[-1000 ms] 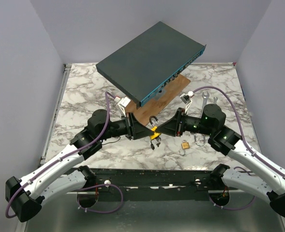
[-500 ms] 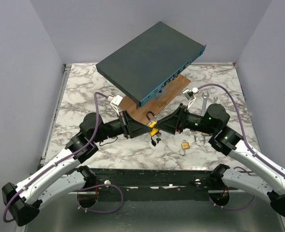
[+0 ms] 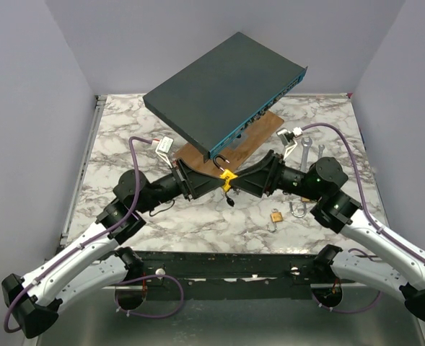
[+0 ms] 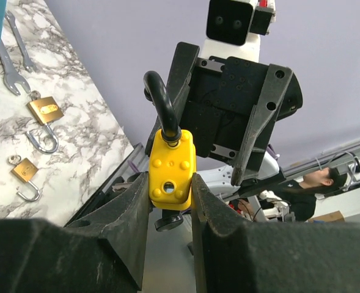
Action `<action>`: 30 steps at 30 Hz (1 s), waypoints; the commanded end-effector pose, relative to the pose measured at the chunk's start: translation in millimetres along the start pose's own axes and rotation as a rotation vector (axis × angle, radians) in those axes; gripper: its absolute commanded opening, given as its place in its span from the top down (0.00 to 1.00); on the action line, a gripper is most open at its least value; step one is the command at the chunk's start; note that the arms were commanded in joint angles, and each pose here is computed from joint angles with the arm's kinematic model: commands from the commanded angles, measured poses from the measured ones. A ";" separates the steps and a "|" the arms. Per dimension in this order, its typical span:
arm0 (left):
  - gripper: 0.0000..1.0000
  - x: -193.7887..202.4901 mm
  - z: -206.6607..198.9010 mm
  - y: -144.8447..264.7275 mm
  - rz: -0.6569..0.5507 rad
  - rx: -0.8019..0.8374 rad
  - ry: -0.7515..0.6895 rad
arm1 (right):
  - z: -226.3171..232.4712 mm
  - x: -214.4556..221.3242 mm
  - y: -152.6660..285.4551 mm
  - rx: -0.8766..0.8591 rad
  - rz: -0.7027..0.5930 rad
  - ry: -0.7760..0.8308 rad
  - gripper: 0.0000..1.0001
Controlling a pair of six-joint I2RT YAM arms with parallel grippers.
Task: Lock with the key
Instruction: Lock the lock.
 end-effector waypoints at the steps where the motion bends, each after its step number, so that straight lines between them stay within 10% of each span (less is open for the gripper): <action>1: 1.00 -23.8 -25.1 -2.9 -0.125 0.099 -0.024 | 6.1 -3.7 -6.7 -0.048 -0.043 0.008 0.36; 19: 1.00 -30.7 -30.2 -8.6 -0.167 0.089 -0.037 | 12.3 4.0 -13.9 -0.095 -0.071 -0.016 0.51; 30: 1.00 -24.9 -28.4 -4.3 -0.146 0.074 -0.054 | 17.8 -0.8 -9.8 -0.063 -0.142 0.010 0.87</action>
Point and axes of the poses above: each gripper's point midway between its finger pads, its own y axis back along the fingers, its own z axis along the line the jaws close on, x = y × z, the point moved 10 cm from there along y, back along the fingers, and after that the axes turned 14 degrees about -y, right-handed, at the moved point
